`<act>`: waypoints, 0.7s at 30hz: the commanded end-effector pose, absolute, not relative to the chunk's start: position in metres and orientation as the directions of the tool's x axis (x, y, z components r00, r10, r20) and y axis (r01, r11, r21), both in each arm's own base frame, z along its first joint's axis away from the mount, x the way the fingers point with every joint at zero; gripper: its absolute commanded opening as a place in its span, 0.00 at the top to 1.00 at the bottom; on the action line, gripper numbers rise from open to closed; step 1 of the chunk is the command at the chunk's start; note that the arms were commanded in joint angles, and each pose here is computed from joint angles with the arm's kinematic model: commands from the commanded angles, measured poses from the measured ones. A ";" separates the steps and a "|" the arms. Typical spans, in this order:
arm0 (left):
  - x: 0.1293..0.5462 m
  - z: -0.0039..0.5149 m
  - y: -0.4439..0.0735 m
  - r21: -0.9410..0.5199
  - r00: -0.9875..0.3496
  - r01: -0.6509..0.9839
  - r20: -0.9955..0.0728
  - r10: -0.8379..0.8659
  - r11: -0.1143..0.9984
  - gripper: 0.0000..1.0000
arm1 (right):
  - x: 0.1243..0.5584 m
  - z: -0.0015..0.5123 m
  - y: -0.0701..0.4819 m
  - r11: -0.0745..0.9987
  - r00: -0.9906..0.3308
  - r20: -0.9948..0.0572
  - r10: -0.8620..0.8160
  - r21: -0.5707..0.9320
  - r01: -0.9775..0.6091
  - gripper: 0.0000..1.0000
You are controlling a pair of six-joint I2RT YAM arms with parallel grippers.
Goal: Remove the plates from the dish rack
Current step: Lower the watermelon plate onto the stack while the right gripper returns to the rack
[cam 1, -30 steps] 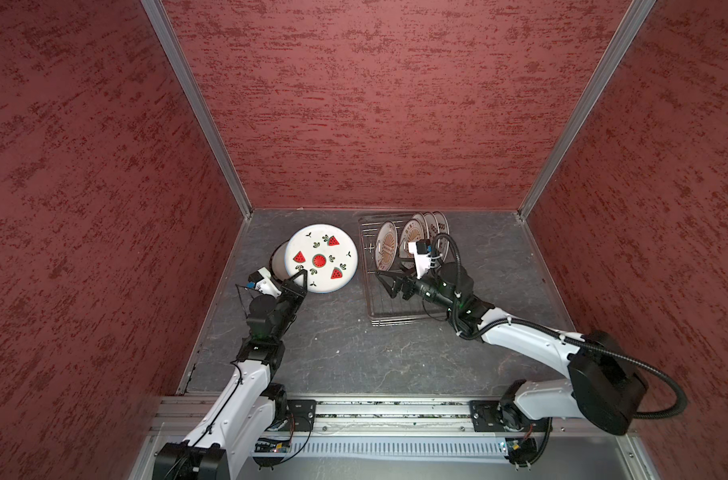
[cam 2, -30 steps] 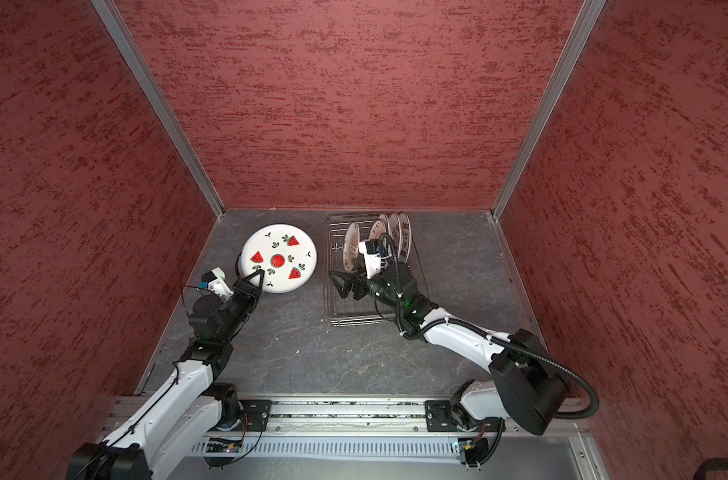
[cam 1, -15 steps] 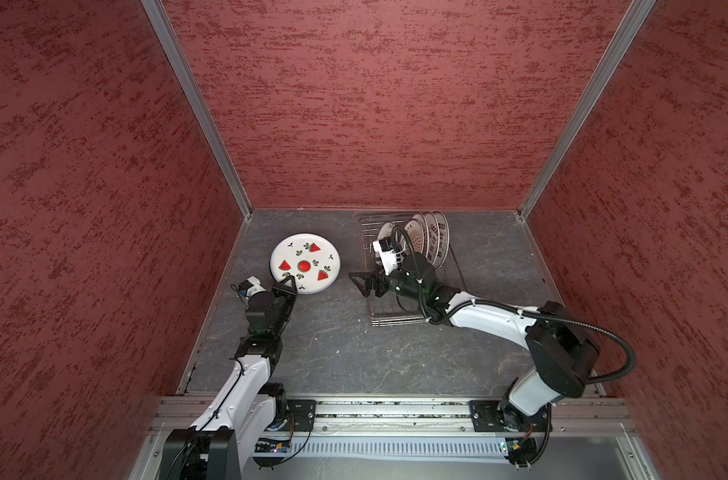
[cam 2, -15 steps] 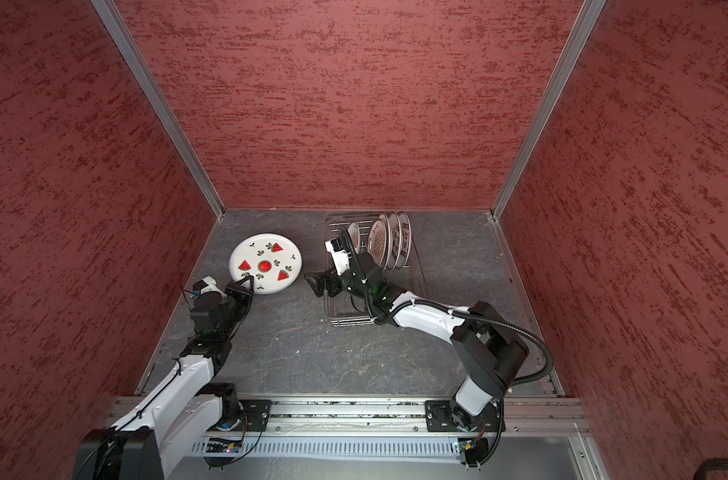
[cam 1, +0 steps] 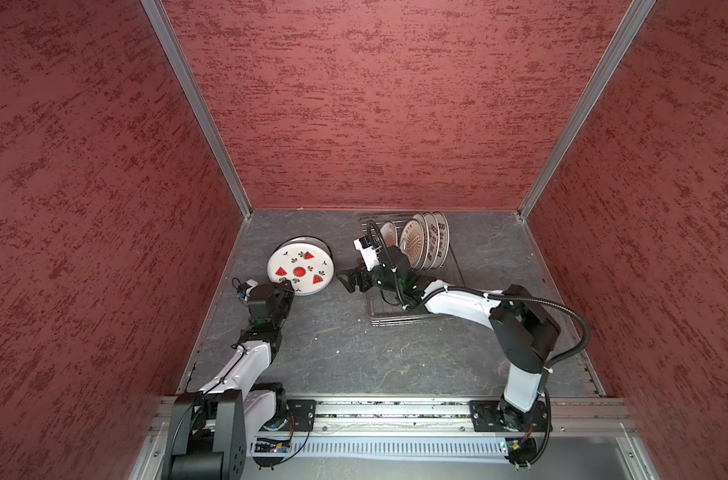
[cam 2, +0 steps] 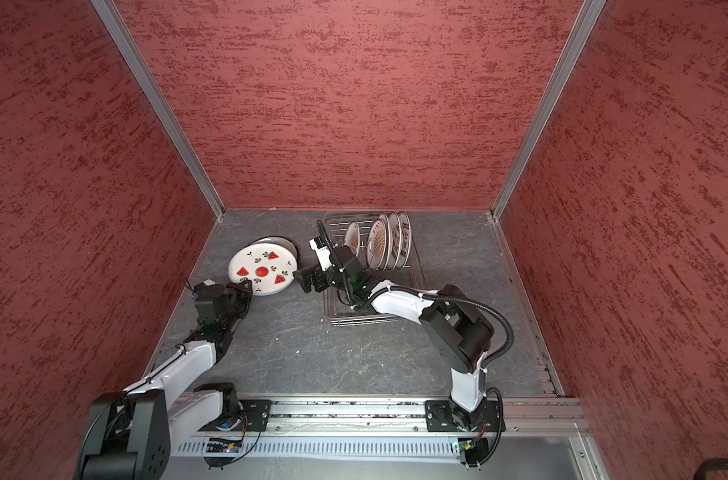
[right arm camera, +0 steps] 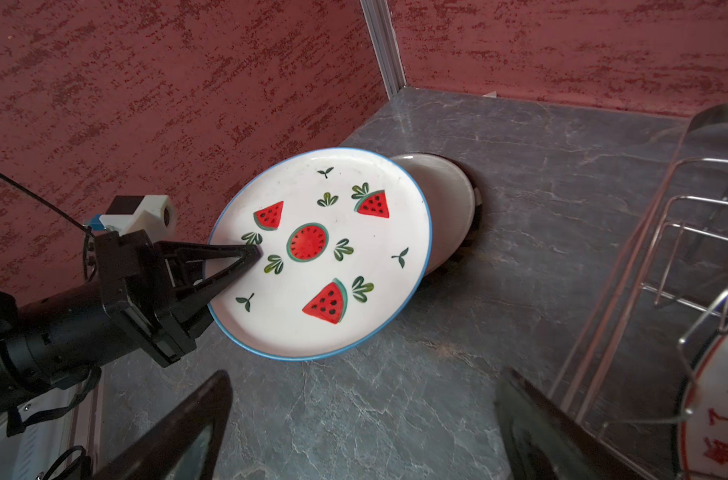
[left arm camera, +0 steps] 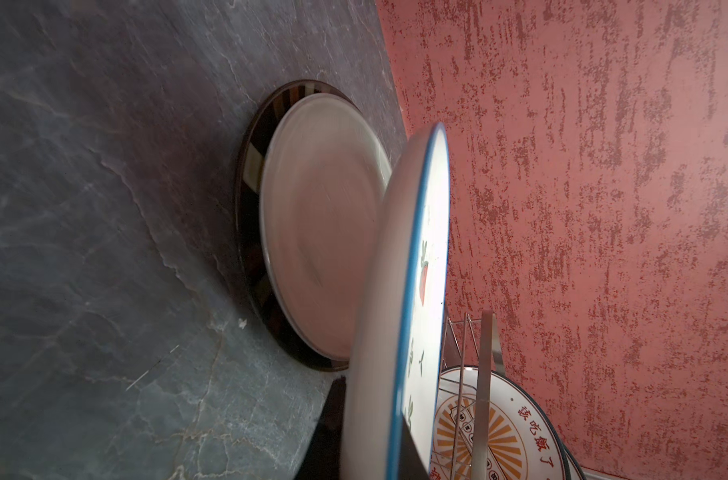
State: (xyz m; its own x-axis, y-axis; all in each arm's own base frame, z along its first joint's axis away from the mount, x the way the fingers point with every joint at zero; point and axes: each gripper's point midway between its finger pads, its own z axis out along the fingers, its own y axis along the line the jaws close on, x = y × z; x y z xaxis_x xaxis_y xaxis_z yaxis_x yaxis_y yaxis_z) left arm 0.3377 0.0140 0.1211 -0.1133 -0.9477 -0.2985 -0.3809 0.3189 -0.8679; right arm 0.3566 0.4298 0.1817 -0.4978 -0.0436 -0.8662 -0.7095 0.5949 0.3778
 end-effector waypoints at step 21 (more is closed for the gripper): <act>0.403 0.147 0.038 -0.890 -0.026 -0.309 -0.343 -0.939 0.334 1.00 | 0.373 0.157 0.454 0.599 -0.504 -0.858 -0.099 0.354 -0.719 0.01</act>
State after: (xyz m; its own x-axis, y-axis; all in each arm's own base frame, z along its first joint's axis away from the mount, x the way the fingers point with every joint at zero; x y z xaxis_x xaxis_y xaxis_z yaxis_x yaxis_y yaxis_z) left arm 0.3744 0.0338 0.0906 -0.0913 -0.9458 -0.3117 -0.4873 0.3154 -0.8143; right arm 0.3714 0.4463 0.1565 -0.5161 -0.0876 -0.8521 -0.7060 0.6068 0.3652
